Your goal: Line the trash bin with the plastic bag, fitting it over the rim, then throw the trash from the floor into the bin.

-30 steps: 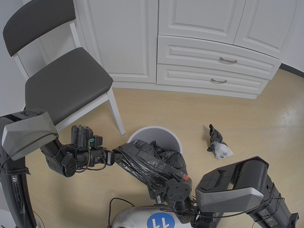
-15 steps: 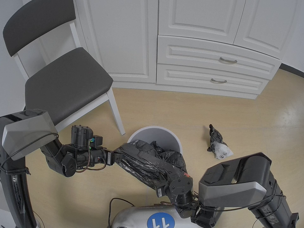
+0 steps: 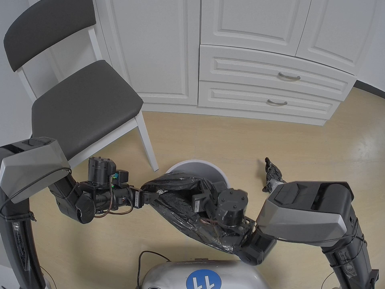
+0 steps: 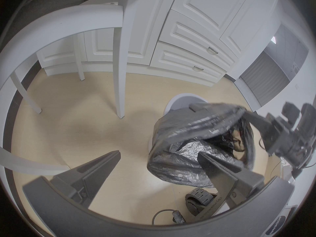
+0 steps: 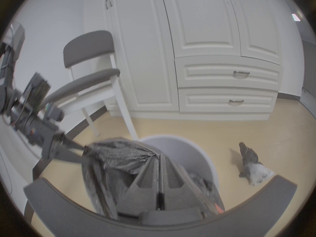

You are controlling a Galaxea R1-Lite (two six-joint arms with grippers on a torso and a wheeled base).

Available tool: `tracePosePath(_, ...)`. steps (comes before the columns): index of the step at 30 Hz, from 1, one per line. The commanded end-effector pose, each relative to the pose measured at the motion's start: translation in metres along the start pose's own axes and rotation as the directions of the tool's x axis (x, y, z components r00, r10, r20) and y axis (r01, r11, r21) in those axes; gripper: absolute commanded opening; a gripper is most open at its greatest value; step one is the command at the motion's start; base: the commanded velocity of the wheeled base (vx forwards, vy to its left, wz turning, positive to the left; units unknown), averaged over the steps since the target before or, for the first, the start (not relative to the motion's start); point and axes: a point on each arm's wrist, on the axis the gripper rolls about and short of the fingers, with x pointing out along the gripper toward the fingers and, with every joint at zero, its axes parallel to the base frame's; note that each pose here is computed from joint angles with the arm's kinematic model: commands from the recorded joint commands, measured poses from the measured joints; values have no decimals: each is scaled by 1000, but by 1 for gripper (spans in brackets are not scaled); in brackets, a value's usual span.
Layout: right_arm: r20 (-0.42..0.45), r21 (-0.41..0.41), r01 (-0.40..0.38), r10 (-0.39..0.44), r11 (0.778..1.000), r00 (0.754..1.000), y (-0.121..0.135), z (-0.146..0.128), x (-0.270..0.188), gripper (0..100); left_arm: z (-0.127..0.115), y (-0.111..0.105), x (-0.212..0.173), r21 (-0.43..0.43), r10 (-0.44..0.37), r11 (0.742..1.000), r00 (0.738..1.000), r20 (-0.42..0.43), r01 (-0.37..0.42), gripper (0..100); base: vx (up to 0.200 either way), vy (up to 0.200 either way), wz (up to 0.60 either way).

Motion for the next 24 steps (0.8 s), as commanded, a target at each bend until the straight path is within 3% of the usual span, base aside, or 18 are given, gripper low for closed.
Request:
tracePosePath(1, 100, 1, 52, -52, 999, 994, -14, 21, 74, 0, 7, -2, -7, 3, -2, 1000, 1000, 22, 2, 100, 0, 0, 0)
tracePosePath(9, 188, 5, 126, -125, 992, 974, -30, 8, 119, 0, 11, -2, -8, 9, -4, 1000, 998, 57, 3, 100, 0, 0, 0)
tracePosePath(10, 229, 5, 174, -170, 985, 958, -37, 3, 132, 0, 11, -2, -7, 11, -5, 1000, 997, 79, 4, 100, 0, 0, 0)
tracePosePath(17, 242, -1, 182, -176, 983, 954, -37, -14, 142, 0, 12, -3, -8, -2, -7, 1000, 996, 91, 7, 100, 0, 0, 0)
tracePosePath(24, 276, 11, 172, -168, 985, 946, -35, -5, 144, 0, 11, -3, -7, -3, -6, 1000, 996, 88, 7, 100, 0, 0, 0)
